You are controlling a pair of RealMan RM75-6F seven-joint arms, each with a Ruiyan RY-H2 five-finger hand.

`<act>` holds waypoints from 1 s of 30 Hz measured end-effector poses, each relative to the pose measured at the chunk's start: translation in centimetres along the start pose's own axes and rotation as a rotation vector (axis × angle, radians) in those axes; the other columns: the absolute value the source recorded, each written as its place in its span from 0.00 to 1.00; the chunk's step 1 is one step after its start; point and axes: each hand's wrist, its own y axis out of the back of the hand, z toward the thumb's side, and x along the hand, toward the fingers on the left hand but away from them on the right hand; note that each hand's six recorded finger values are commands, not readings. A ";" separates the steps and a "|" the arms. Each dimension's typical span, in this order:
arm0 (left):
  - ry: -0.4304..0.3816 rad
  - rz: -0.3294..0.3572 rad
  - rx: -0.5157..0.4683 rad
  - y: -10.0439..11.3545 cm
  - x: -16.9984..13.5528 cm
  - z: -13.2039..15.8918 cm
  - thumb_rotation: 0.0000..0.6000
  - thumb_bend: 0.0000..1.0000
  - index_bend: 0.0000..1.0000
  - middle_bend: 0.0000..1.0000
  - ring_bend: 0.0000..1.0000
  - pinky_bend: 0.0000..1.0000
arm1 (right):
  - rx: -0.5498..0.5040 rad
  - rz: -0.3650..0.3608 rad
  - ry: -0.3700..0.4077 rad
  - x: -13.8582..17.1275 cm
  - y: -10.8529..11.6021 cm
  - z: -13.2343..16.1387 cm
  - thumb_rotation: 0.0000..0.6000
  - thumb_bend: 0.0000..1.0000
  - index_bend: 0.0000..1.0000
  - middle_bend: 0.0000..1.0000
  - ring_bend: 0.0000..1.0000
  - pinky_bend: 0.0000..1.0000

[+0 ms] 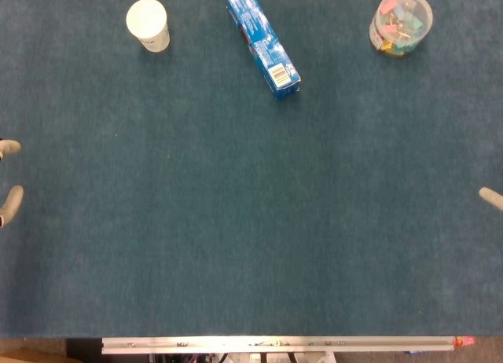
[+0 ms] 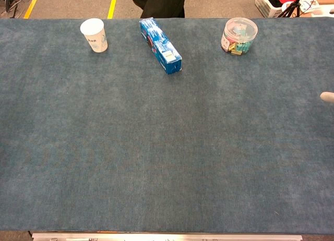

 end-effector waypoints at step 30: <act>0.013 0.025 -0.024 0.9 -0.8 -0.1 1.00 0.28 0.32 0.34 0.32 0.27 | -0.482 0.194 0.227 -3.9 -2.4 9.1 0.57 0.00 0.52 0.55 0.42 0.48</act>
